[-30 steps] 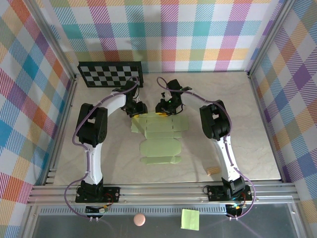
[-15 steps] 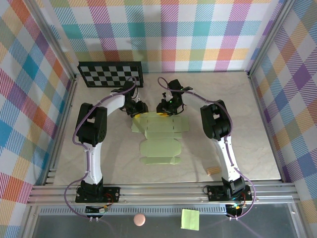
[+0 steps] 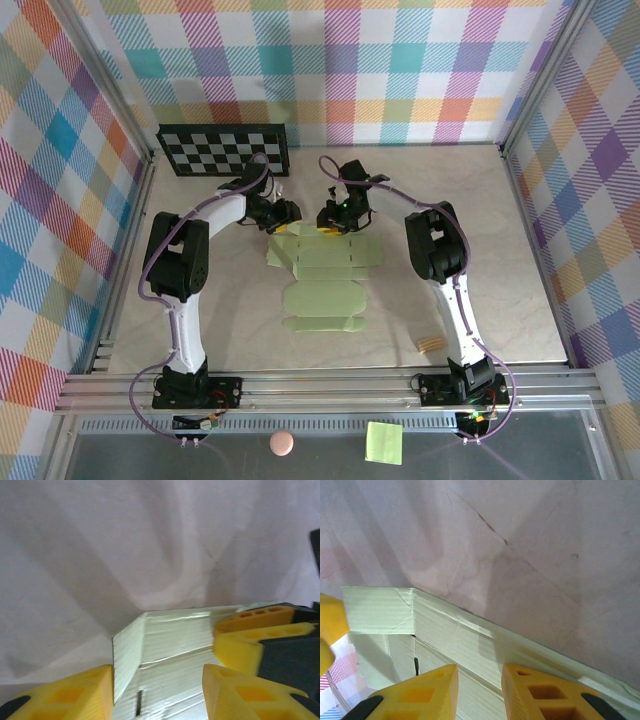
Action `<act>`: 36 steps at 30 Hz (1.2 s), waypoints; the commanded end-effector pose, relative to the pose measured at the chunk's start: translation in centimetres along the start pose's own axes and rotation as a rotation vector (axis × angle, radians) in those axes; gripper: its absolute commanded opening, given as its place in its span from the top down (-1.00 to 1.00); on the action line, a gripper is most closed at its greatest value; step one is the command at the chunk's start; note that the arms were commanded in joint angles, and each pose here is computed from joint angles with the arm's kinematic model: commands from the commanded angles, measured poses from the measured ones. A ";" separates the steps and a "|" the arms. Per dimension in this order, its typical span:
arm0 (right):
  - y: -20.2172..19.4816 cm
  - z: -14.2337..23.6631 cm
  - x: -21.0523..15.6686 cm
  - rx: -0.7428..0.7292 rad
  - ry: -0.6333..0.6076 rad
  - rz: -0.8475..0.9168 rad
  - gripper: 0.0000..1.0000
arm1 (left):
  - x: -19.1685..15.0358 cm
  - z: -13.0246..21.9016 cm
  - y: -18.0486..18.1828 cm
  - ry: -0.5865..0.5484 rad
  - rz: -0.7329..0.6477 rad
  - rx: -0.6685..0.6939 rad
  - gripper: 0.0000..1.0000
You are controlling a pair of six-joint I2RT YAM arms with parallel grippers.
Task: Fold the paper box
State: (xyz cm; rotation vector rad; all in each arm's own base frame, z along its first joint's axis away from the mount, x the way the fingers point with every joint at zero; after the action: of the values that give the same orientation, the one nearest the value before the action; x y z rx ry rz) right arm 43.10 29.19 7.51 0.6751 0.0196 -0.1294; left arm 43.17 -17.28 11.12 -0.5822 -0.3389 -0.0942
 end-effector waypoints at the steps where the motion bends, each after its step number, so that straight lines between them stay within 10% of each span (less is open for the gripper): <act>1: -3.3 -1.7 -1.7 -0.134 0.062 -0.078 0.37 | 0.2 0.9 -1.5 -0.028 0.006 -0.092 0.02; 16: -3.8 -1.9 -1.8 -0.156 0.065 -0.074 0.79 | 0.5 -2.2 -2.8 0.019 0.017 -0.199 0.01; 36: -3.8 -2.0 -1.9 -0.147 0.076 -0.065 0.86 | -2.7 -6.9 0.4 0.169 0.066 -0.081 0.45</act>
State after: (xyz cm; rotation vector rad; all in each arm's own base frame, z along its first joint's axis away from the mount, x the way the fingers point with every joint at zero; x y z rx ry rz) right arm 42.96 28.76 7.03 0.6410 0.0195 -0.1413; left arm 43.82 -21.16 7.55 -0.7530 -0.2425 -0.1075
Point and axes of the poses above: each hand's point on the last joint's axis, 136 mm out from that joint toward the fingers, its own z axis back along the fingers, its own y axis along the line the jaws close on, x = y × z, the point moved 6 cm from there along z, back along the fingers, and after that the axes turned 15 degrees about -z, right-handed, at the moved point
